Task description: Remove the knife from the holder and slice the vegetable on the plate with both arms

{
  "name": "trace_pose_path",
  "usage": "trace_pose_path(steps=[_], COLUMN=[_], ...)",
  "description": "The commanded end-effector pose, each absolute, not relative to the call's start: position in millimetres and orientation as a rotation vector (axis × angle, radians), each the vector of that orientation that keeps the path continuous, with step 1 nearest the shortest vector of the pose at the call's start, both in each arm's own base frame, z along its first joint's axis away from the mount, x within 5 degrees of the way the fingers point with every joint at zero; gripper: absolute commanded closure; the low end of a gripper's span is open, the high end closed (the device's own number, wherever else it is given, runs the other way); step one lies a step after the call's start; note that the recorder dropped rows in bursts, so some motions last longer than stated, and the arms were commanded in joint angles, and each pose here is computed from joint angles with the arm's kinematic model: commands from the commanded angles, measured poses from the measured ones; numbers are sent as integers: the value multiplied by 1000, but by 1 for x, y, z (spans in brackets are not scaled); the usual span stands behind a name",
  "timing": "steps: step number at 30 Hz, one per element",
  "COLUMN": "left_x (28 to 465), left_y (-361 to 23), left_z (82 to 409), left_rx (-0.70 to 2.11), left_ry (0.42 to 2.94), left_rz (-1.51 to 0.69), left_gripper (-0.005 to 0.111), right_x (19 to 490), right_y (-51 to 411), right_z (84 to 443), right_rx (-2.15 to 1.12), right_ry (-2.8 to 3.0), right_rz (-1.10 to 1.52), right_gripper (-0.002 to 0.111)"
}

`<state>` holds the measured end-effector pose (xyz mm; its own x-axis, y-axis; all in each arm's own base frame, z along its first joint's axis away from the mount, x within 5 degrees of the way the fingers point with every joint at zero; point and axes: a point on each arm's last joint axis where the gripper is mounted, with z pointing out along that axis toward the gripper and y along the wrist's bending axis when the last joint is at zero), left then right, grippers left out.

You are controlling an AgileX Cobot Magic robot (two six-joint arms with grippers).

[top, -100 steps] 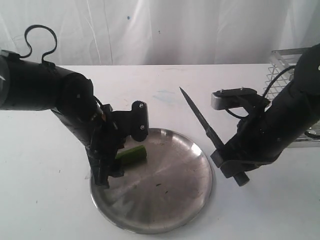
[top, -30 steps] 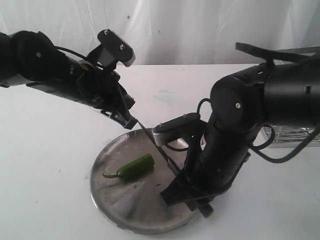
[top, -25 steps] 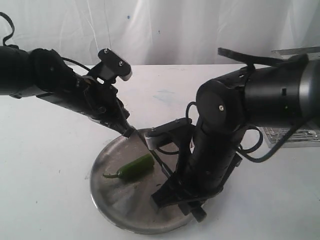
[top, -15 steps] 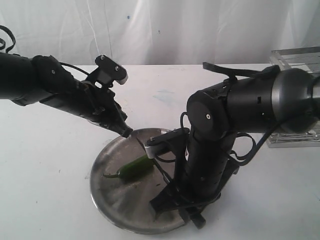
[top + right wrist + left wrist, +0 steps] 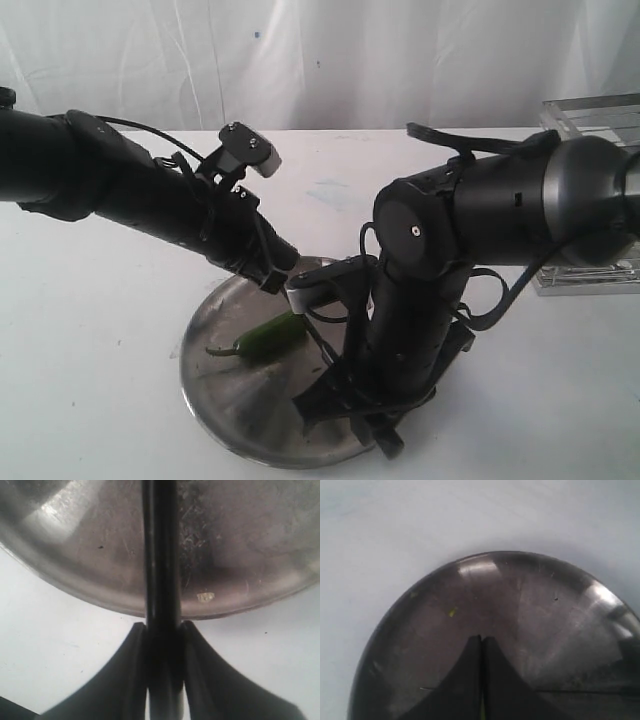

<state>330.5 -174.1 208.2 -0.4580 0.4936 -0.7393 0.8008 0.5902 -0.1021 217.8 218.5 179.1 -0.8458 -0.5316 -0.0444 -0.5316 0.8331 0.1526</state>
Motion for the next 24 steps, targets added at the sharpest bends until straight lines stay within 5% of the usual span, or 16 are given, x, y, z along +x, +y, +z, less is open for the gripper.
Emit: trace_pose_path(steps=[1, 24], left_x=[331, 344], left_y=[-178, -180], left_z=[189, 170], left_rx=[1054, 930], left_ry=[2183, 2194], left_rz=[-643, -642], left_gripper=[107, 107], right_x=[220, 227], right_y=[220, 226], right_z=[181, 181], right_rx=[-827, -758], right_ry=[2999, 2917], right_rz=[267, 309], right_gripper=[108, 108])
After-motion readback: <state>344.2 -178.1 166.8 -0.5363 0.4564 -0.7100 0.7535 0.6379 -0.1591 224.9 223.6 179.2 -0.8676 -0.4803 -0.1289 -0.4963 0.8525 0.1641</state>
